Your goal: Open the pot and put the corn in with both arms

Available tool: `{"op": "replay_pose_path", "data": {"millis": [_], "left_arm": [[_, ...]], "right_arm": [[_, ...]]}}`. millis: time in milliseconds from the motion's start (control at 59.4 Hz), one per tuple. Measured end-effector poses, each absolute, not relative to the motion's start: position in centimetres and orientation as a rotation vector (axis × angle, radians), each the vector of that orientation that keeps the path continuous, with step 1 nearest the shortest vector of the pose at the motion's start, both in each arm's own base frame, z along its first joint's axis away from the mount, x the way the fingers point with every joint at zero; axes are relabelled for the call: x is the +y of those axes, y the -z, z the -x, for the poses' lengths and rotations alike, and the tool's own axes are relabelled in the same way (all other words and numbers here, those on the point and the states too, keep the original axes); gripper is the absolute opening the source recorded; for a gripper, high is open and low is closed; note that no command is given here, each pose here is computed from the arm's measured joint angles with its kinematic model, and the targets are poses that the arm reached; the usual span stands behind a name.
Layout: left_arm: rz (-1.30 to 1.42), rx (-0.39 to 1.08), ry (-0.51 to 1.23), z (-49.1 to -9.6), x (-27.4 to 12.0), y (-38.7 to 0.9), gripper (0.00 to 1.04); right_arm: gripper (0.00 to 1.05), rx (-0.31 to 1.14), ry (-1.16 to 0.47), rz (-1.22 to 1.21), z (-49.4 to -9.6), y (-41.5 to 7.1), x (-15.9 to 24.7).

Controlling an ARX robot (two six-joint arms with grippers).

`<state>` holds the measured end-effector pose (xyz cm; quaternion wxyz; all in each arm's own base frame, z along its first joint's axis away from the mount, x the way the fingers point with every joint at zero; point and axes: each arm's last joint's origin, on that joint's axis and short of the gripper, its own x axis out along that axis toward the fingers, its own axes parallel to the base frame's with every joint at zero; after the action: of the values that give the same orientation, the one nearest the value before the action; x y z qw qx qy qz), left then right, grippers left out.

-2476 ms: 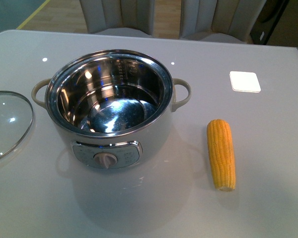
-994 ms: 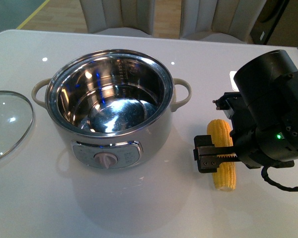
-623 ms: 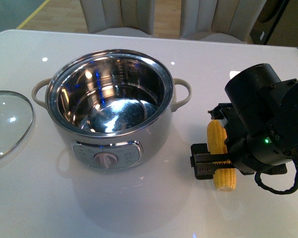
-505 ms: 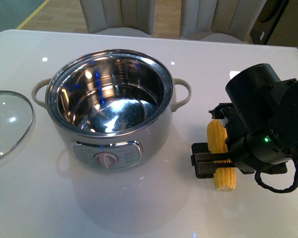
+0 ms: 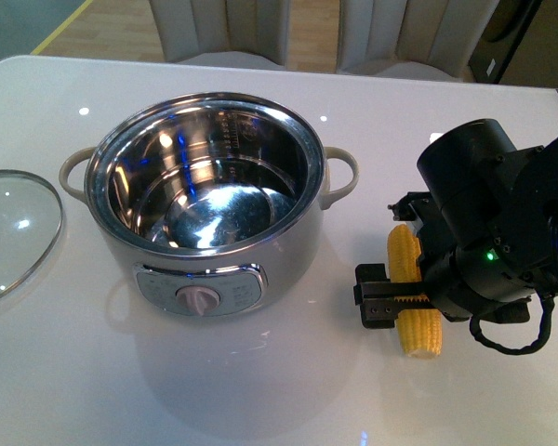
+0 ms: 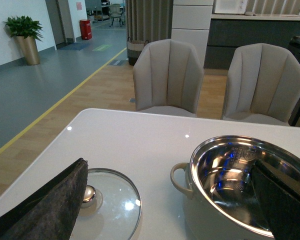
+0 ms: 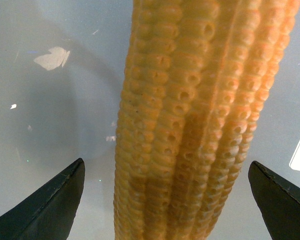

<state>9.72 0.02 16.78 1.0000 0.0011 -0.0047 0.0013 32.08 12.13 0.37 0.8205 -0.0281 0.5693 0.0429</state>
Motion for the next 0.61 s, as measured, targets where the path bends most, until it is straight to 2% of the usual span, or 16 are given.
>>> {"op": "replay_pose_path", "data": {"millis": [101, 253, 337, 438, 606], "left_arm": [[-0.002, -0.009, -0.003, -9.72, 0.02, -16.78, 0.98], [-0.002, -0.009, -0.003, -9.72, 0.02, -16.78, 0.98], [-0.002, -0.009, -0.003, -9.72, 0.02, -16.78, 0.98], [-0.002, -0.009, -0.003, -9.72, 0.02, -16.78, 0.98], [-0.002, -0.009, -0.003, -9.72, 0.02, -16.78, 0.98]], "right_arm": [[0.93, 1.211, -0.091, 0.055, -32.20, -0.43, 12.25], [0.76, 1.209, -0.089, 0.050, -32.26, -0.44, 12.37], [0.70, 1.212, -0.087, 0.049, -32.24, -0.34, 12.37], [0.57, 1.216, -0.086, 0.050, -32.20, -0.21, 12.35], [0.43, 1.210, -0.086, 0.047, -32.10, -0.12, 12.27]]}}
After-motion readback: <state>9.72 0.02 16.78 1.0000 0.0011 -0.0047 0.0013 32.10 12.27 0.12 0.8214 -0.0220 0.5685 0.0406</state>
